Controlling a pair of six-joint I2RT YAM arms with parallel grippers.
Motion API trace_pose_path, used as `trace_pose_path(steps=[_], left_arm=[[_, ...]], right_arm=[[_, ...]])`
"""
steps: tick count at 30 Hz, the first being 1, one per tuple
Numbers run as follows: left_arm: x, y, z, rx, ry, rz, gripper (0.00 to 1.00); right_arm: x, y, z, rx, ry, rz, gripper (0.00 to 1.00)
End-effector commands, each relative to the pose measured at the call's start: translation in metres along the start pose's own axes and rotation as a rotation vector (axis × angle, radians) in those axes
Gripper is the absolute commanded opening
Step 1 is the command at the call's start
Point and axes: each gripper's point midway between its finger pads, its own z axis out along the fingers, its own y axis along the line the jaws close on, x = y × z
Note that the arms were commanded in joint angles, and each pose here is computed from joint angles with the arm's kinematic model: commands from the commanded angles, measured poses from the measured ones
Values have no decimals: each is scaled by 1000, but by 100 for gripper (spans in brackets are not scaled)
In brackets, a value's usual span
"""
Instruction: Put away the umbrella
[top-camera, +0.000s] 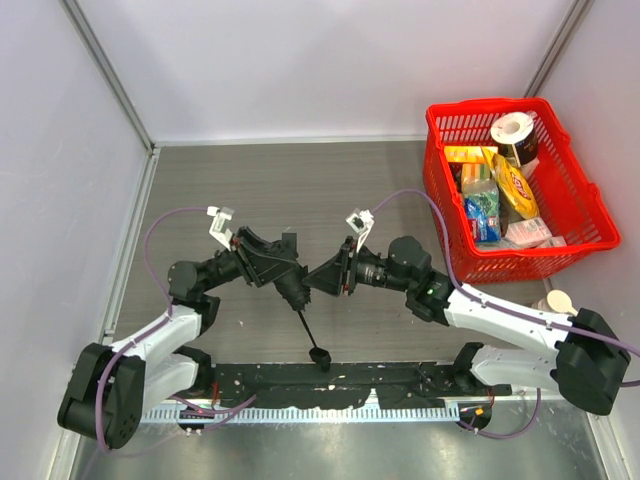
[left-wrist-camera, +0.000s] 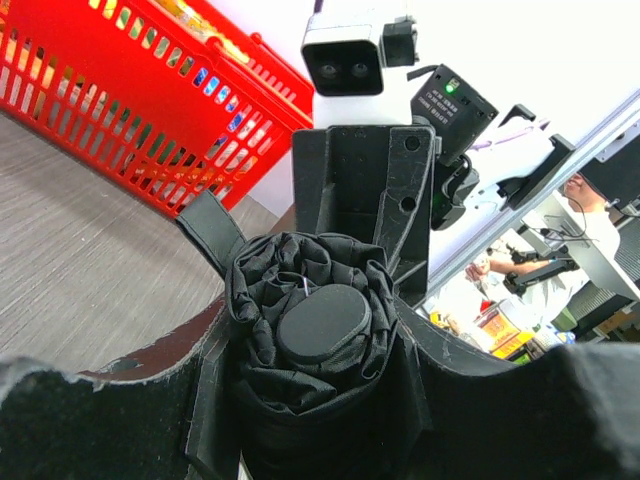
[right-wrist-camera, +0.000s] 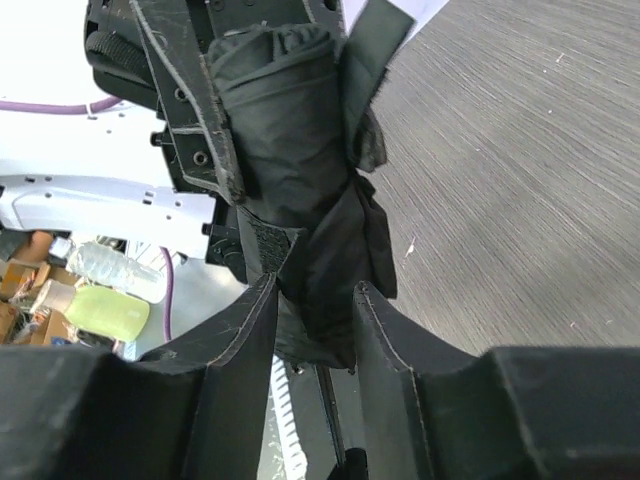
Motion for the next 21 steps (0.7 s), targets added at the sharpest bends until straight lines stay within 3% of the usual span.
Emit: trace_pose_path(steps=[1,11,15,21], left_arm=[[-17,-23,1,71,-48,106,0],[-16,-25,1,80,-44,95,0],[-17,-25,1,79,-48,93,0],[-18,-25,1,84,-64,66,0]], right_arm=[[-23,7,-7,-14,-106,-20,47],[-38,12,-19,16,-150,-55,56],[-38,17,-16,-8,-128,-55,41],[-32,27,-7,-84,-95,-38,43]])
